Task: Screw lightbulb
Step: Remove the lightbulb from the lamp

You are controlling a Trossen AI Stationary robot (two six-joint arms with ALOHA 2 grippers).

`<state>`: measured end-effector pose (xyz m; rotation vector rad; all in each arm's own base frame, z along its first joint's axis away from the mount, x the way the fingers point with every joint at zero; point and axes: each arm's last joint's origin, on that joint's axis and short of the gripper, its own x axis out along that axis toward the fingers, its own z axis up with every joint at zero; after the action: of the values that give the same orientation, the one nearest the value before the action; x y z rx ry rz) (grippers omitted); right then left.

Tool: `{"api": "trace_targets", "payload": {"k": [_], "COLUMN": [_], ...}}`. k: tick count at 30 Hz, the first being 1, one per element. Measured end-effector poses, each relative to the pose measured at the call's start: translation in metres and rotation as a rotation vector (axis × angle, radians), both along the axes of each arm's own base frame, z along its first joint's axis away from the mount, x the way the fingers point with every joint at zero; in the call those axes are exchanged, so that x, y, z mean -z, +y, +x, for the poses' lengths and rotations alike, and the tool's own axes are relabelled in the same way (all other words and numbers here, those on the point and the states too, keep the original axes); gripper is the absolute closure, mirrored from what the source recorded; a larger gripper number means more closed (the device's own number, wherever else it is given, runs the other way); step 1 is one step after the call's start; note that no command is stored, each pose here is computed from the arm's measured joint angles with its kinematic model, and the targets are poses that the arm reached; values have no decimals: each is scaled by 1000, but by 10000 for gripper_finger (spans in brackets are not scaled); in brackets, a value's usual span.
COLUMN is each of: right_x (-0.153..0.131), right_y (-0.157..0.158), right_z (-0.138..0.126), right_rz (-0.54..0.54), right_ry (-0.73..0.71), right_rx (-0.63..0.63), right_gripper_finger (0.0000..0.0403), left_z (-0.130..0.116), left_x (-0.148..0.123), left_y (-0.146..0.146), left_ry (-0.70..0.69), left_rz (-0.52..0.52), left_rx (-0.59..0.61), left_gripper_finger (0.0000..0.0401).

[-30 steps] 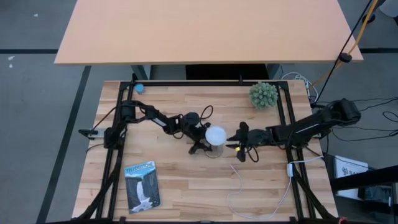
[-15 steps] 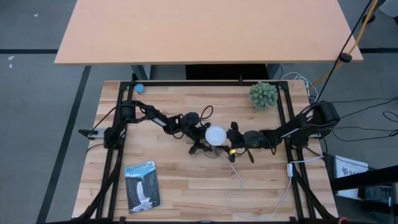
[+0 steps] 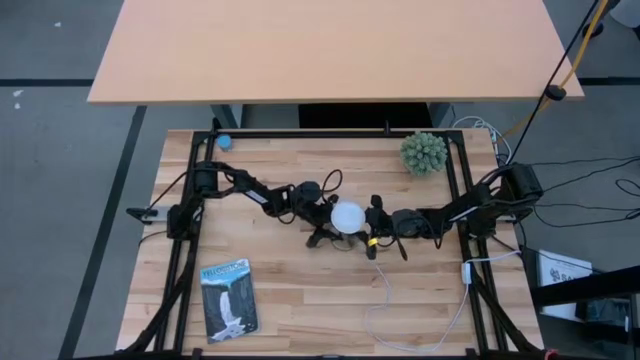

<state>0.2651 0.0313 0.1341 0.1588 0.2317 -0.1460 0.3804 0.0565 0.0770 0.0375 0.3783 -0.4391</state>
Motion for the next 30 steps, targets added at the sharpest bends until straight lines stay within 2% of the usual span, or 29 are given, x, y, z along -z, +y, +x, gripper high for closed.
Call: {"api": "trace_targets", "payload": {"k": [5, 18, 24, 30], "right_x": [0, 1, 2, -2], "right_y": [0, 3, 4, 5], "right_z": [0, -3, -5, 3], "right_rz": [5, -15, 0, 65], "right_ry": [2, 4, -8, -3], "right_rx": [15, 166, 254, 341], "right_gripper_finger": [265, 259, 254, 253], "left_z": [1, 4, 7, 9], "left_x": [0, -1, -2, -3], "left_y": [0, 0, -10, -28], "left_ry": [5, 48, 59, 27], "left_rz": [22, -6, -31, -32], "left_rx": [-50, -290, -470, -717], "left_gripper_finger": [224, 224, 224, 224]}}
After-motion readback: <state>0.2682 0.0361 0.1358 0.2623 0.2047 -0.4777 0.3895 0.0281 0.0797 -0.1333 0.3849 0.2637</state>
